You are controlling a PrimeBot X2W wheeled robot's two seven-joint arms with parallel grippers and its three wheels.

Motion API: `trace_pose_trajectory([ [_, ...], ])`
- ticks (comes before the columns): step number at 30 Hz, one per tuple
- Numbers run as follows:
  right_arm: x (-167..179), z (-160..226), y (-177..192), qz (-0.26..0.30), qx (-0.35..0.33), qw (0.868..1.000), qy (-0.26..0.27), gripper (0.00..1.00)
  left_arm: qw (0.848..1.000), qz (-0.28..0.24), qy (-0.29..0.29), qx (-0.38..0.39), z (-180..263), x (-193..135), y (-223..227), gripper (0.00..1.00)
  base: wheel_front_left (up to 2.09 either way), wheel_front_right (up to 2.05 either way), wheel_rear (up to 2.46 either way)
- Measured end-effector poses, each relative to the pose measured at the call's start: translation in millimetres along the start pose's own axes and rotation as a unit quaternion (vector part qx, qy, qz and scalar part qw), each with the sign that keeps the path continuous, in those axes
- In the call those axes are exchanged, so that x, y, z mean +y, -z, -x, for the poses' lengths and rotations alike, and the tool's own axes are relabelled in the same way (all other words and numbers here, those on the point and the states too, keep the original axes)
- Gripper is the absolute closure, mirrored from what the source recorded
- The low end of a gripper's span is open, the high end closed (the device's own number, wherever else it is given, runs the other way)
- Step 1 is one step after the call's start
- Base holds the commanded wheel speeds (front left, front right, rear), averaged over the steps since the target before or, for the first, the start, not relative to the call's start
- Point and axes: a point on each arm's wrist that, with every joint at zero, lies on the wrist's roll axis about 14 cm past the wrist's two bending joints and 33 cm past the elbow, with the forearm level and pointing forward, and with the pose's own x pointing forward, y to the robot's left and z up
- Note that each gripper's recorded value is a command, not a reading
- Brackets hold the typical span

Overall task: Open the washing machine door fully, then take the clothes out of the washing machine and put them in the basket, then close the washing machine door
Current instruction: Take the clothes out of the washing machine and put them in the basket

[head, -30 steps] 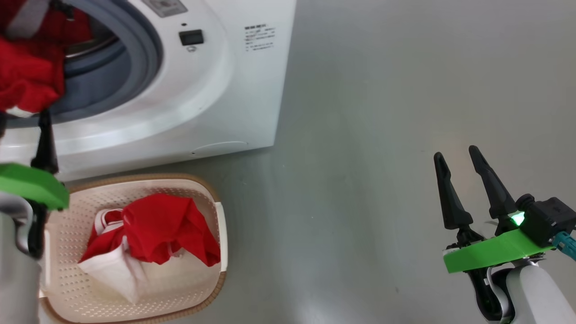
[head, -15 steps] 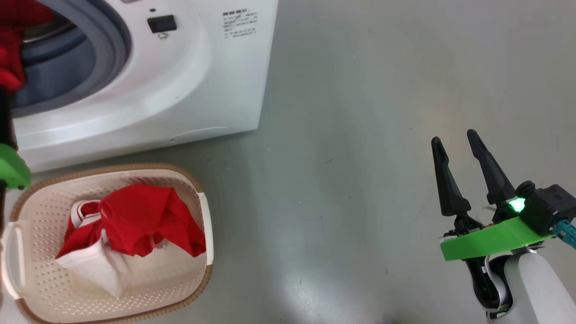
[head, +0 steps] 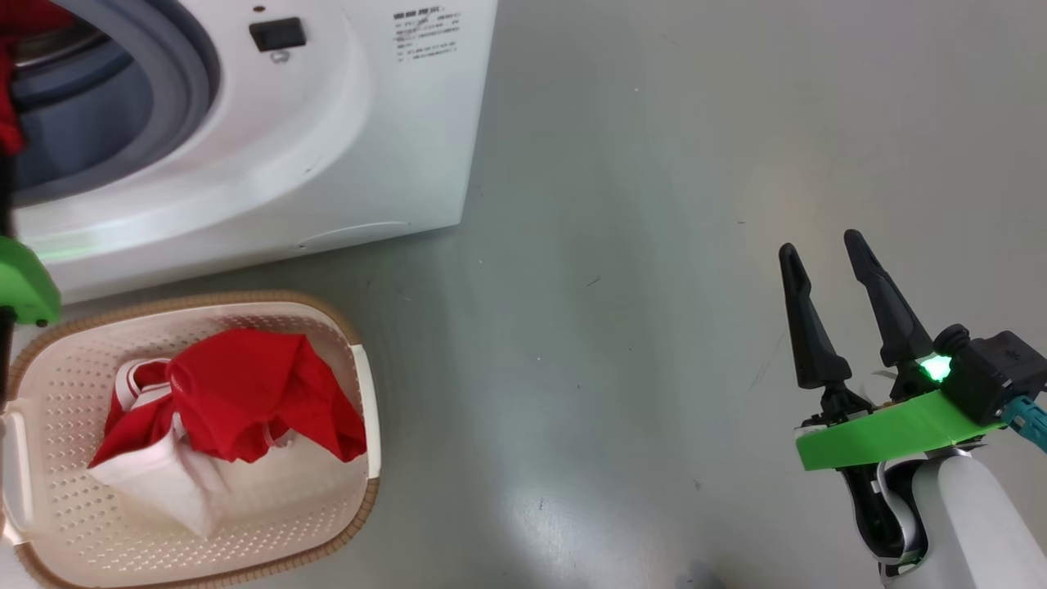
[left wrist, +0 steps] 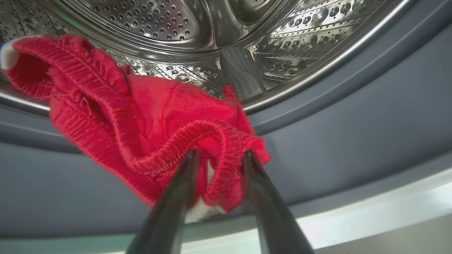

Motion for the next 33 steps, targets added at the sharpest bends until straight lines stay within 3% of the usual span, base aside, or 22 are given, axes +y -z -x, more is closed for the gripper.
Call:
trace_pose_trajectory([
  [6,1,0,-3,-0.001,-0.004,1.000,-0.001,0.00,1.000,-0.004,0.006,-0.004,0,-4,-5,1.00,0.00,0.00,0.00],
  [14,6,1,-10,-0.005,-0.014,1.000,-0.007,0.00,0.996,0.042,0.004,-0.076,6,-9,-50,1.00,0.00,0.00,0.00],
  [23,19,3,-27,-0.009,-0.036,0.999,-0.026,0.00,0.980,0.092,-0.021,-0.174,56,2,-92,1.00,0.00,0.00,0.00],
  [33,32,11,-31,-0.013,-0.039,0.998,-0.046,0.00,0.953,0.092,-0.037,-0.287,119,9,-149,1.00,0.00,0.00,0.00],
])
